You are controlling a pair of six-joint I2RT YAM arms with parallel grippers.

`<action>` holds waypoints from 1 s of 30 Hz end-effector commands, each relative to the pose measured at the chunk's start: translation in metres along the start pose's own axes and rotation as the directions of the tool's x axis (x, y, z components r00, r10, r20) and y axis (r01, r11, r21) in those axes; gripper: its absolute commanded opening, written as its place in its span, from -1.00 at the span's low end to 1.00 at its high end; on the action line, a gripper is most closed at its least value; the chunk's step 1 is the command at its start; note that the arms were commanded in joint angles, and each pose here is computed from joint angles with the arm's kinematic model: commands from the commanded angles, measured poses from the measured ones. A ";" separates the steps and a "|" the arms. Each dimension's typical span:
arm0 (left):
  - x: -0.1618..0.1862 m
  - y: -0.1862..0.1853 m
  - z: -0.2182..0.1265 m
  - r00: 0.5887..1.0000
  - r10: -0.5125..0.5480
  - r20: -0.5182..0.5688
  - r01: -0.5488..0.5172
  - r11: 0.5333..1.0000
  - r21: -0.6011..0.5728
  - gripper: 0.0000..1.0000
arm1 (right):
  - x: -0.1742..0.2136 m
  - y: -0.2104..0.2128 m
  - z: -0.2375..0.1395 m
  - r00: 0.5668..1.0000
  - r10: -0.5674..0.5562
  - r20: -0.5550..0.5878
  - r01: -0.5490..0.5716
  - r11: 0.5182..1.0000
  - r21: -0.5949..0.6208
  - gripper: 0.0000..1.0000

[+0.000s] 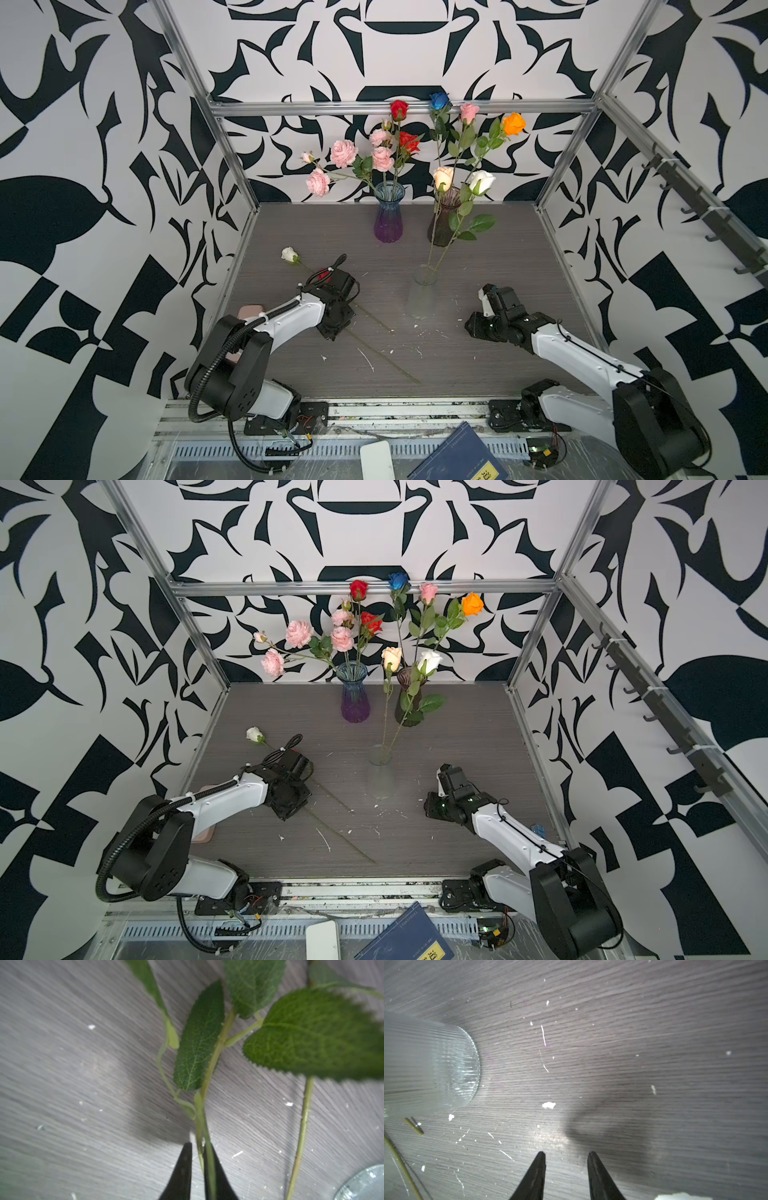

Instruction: Arrange the flowers into the vase

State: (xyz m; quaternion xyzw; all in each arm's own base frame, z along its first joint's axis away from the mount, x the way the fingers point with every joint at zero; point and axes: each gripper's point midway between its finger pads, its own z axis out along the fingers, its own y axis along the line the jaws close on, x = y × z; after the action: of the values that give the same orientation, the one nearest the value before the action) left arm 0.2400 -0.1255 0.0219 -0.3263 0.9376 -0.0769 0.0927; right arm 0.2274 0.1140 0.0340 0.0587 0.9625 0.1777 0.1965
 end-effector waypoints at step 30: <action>-0.043 -0.042 -0.132 0.976 -0.018 0.217 -0.048 0.955 0.293 -0.15 | 0.000 0.001 -0.003 1.000 -0.009 0.009 0.009 1.000 0.001 -0.25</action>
State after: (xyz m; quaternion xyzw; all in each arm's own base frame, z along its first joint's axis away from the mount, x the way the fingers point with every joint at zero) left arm 0.2805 -0.1186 0.1915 -0.3135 0.8818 -0.2010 0.2893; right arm 0.2273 0.1144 0.0340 0.0579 0.9625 0.1780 0.1966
